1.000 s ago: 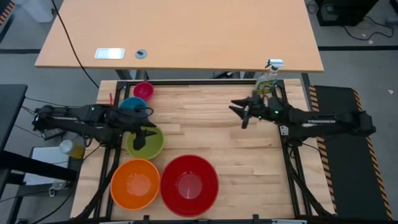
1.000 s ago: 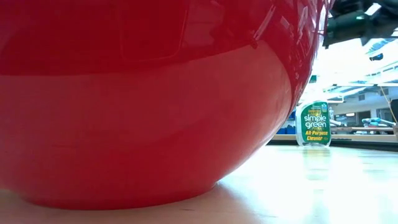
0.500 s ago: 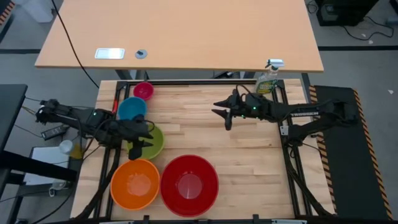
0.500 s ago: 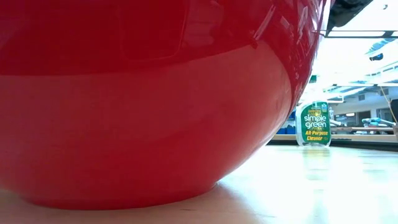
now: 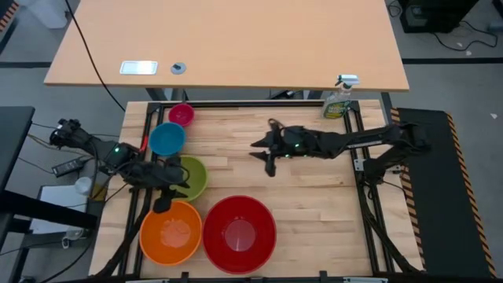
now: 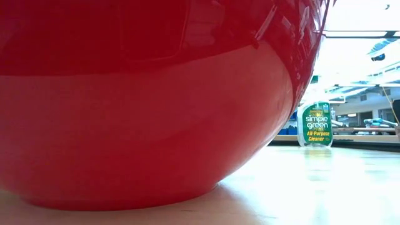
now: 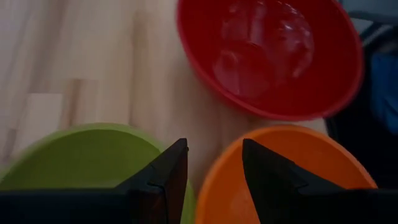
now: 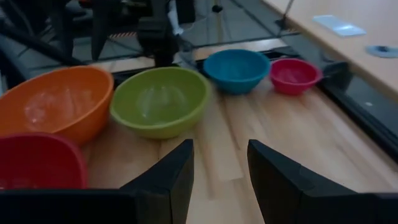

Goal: Nest bowls inside each other
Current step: Stack the orange bowl on the red bowl

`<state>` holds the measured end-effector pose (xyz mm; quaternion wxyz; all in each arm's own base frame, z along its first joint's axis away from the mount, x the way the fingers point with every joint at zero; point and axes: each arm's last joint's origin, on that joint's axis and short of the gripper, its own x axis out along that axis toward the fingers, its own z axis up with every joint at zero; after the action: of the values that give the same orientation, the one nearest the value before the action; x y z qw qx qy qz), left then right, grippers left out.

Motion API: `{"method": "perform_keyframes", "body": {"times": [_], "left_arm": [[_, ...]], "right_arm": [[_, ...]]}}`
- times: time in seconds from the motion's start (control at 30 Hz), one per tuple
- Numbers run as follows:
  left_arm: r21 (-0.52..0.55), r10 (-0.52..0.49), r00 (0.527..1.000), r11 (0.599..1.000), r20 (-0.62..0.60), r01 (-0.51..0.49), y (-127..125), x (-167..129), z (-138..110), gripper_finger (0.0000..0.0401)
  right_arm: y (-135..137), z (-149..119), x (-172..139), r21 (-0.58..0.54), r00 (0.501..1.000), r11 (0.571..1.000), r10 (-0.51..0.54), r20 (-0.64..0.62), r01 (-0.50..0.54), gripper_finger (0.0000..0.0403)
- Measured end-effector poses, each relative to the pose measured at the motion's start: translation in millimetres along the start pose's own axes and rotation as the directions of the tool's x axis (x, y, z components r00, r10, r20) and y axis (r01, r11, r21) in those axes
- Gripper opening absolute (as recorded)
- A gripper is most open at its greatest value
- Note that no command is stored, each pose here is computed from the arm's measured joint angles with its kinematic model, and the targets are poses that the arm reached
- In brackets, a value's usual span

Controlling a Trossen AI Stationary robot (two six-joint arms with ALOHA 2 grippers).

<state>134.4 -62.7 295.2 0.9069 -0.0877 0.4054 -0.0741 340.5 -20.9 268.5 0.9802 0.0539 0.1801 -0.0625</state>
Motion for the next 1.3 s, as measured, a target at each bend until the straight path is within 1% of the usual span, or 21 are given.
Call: {"method": "perform_keyframes", "body": {"times": [0.07,0.13,0.23,0.33,0.6,0.77,0.9,1.03,1.13,1.3], "left_arm": [[0.006,-0.034,0.999,0.999,-0.014,0.034,-3,0,-1,0.0155],[-0.015,-0.065,0.997,0.998,-0.031,0.064,-6,-1,-3,0.0155],[-0.033,-0.108,0.992,0.994,-0.057,0.107,-12,-2,-7,0.0155],[-0.033,-0.132,0.987,0.991,-0.088,0.129,-18,-3,-12,0.0155],[-0.063,-0.184,0.974,0.982,-0.131,0.177,-33,-4,-20,0.0155],[-0.086,-0.187,0.961,0.981,-0.206,0.172,-48,6,-27,0.0155],[-0.068,-0.161,0.948,0.987,-0.274,0.148,-59,19,-33,0.0155],[-0.055,-0.158,0.924,0.987,-0.349,0.148,-68,29,-38,0.0155],[-0.063,-0.16,0.908,0.987,-0.386,0.147,-72,33,-42,0.0155],[-0.081,-0.181,0.9,0.984,-0.396,0.162,-76,28,-47,0.0155]], "right_arm": [[11,9,12,-0.011,1.0,1.0,0.022,-0.017,-0.022,0.0158],[22,15,24,-0.026,0.998,0.999,0.043,-0.044,-0.044,0.0158],[39,21,43,-0.042,0.995,0.996,0.071,-0.071,-0.074,0.0158],[54,26,58,-0.052,0.992,0.994,0.094,-0.083,-0.099,0.0158],[93,25,88,-0.045,0.983,0.986,0.154,-0.102,-0.159,0.0158],[115,23,110,-0.057,0.975,0.98,0.18,-0.132,-0.189,0.0158],[130,30,128,-0.07,0.971,0.976,0.198,-0.134,-0.208,0.0158],[139,32,149,-0.077,0.969,0.973,0.204,-0.137,-0.216,0.0158],[144,30,168,-0.054,0.964,0.971,0.225,-0.14,-0.234,0.0158],[153,20,198,-0.004,0.949,0.963,0.265,-0.17,-0.269,0.0158]]}}
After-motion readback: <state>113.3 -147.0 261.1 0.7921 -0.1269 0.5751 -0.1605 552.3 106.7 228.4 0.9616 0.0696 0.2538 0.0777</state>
